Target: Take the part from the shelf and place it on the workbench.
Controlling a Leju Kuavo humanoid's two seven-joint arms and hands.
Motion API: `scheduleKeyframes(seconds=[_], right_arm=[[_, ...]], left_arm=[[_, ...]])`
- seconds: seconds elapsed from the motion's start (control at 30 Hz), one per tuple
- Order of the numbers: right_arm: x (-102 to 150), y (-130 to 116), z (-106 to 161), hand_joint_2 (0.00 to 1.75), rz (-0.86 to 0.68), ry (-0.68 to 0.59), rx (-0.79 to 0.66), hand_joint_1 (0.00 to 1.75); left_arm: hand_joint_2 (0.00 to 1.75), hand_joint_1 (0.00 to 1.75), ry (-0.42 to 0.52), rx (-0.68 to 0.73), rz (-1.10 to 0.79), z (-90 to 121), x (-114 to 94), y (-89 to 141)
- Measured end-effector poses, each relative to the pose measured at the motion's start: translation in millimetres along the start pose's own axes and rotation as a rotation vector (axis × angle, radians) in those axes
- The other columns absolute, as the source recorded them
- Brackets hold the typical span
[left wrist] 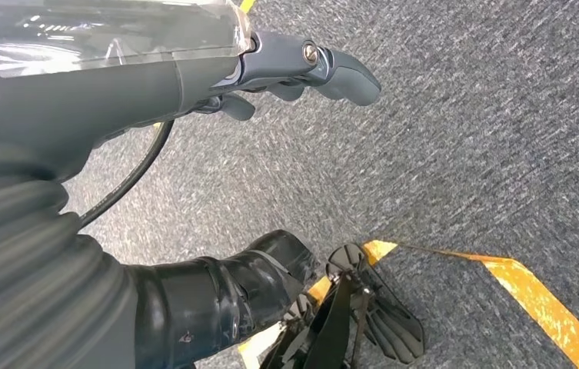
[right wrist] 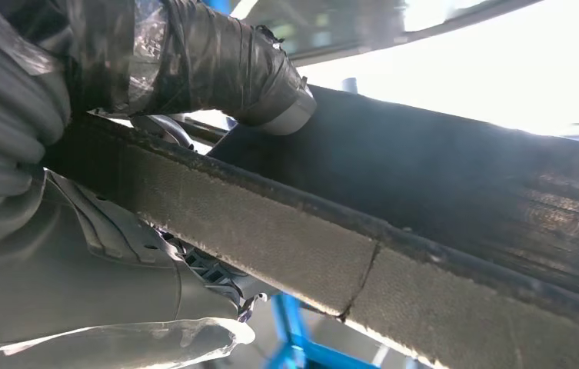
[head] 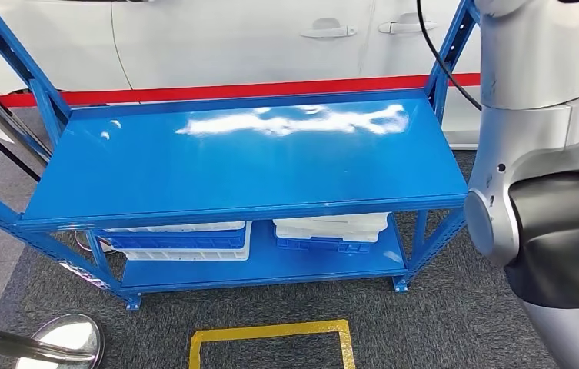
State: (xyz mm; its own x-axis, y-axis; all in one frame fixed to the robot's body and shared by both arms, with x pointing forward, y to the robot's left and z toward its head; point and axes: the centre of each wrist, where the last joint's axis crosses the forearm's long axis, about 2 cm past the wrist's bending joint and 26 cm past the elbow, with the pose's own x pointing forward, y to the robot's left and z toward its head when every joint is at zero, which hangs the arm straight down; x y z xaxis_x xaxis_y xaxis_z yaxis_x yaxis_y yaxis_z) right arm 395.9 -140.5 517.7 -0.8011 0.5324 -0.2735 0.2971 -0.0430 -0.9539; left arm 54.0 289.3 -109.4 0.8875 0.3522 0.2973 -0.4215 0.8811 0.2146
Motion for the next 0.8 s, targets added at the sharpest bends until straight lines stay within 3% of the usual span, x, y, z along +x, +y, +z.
scheduleKeyframes(seconds=[0.47, 0.8], right_arm=[[36.5, -10.6, -19.5, 1.75, 0.038, -0.104, 0.013, 1.75], [42.0, -9.7, -21.4, 1.75, 0.035, -0.119, 0.009, 1.75]], left_arm=[[1.75, 0.0, -0.011, -0.027, 0.0, 1.1, 0.1, -4.3], [1.75, 0.0, -0.007, -0.049, 0.003, 3.6, -1.3, -11.7]])
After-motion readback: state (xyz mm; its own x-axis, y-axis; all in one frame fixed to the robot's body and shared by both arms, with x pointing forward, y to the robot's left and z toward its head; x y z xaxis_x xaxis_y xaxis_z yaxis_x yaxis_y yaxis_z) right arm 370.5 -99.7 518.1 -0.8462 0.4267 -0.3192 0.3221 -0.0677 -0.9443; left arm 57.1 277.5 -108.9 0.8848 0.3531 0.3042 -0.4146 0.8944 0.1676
